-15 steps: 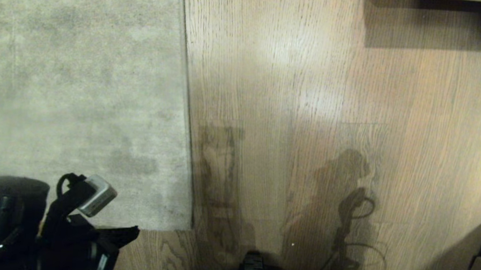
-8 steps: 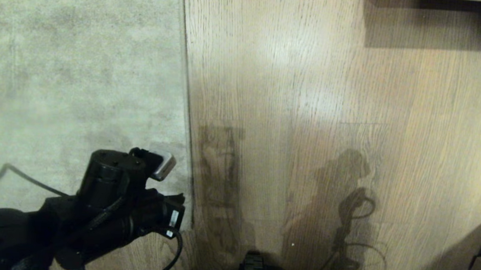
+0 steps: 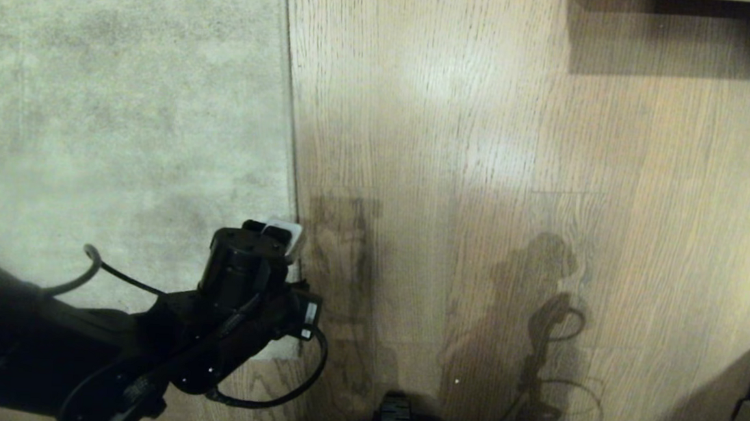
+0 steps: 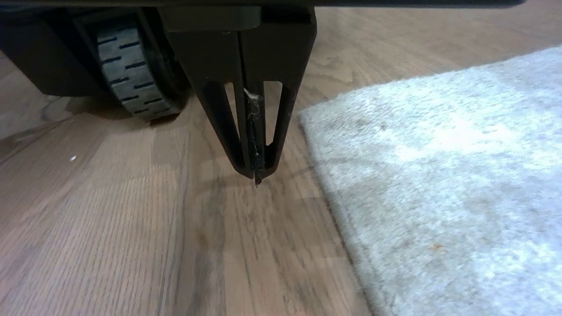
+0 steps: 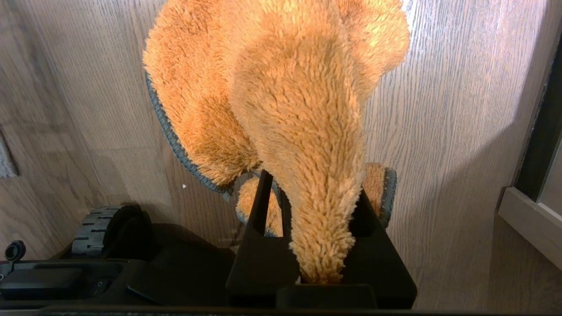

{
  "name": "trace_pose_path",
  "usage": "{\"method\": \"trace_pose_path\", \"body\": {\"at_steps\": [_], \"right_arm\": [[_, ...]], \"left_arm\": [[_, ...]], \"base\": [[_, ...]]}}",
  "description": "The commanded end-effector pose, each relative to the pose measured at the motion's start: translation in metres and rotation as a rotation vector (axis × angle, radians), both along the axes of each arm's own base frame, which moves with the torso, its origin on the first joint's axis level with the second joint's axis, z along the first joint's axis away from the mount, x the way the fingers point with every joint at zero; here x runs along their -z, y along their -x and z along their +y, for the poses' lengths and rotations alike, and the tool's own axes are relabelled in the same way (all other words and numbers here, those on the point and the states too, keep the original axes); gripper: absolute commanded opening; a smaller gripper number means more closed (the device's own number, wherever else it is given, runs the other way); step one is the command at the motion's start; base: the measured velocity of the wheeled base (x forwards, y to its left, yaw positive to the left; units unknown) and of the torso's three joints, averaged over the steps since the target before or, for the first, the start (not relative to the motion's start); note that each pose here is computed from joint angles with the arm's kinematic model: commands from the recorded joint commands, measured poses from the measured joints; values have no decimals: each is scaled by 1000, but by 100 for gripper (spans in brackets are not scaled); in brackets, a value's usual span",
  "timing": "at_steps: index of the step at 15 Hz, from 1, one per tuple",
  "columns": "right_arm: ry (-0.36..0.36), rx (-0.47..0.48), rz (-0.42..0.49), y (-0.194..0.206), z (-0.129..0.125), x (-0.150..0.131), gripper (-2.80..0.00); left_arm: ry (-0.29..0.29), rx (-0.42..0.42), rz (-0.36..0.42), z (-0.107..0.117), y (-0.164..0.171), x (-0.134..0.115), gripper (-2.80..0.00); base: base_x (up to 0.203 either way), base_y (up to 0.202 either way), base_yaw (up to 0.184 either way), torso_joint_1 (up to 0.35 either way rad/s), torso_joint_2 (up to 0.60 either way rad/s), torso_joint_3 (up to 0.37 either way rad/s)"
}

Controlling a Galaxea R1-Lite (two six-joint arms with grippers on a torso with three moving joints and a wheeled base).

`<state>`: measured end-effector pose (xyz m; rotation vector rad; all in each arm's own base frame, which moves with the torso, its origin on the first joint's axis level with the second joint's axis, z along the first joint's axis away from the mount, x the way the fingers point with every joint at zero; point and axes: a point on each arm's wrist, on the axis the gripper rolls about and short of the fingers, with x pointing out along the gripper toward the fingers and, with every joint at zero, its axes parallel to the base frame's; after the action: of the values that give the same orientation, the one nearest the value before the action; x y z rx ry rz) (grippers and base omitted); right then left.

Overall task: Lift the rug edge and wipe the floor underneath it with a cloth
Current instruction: Lift up the carpet

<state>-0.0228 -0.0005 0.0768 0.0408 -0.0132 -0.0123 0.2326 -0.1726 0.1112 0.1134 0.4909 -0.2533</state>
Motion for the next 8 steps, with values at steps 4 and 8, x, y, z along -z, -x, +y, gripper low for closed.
{"method": "trace_pose_path", "body": {"at_steps": [4,8], "right_arm": [[-1,0,1,0,0,0,-280],[0,0,0,0,0,0,-280]], "left_arm": [[-1,-36,9,-5,-14,8,-280],[-16,-80,13,-11,-26,19,-280]], "base": [[0,0,0,0,0,0],[0,0,0,0,0,0]]}}
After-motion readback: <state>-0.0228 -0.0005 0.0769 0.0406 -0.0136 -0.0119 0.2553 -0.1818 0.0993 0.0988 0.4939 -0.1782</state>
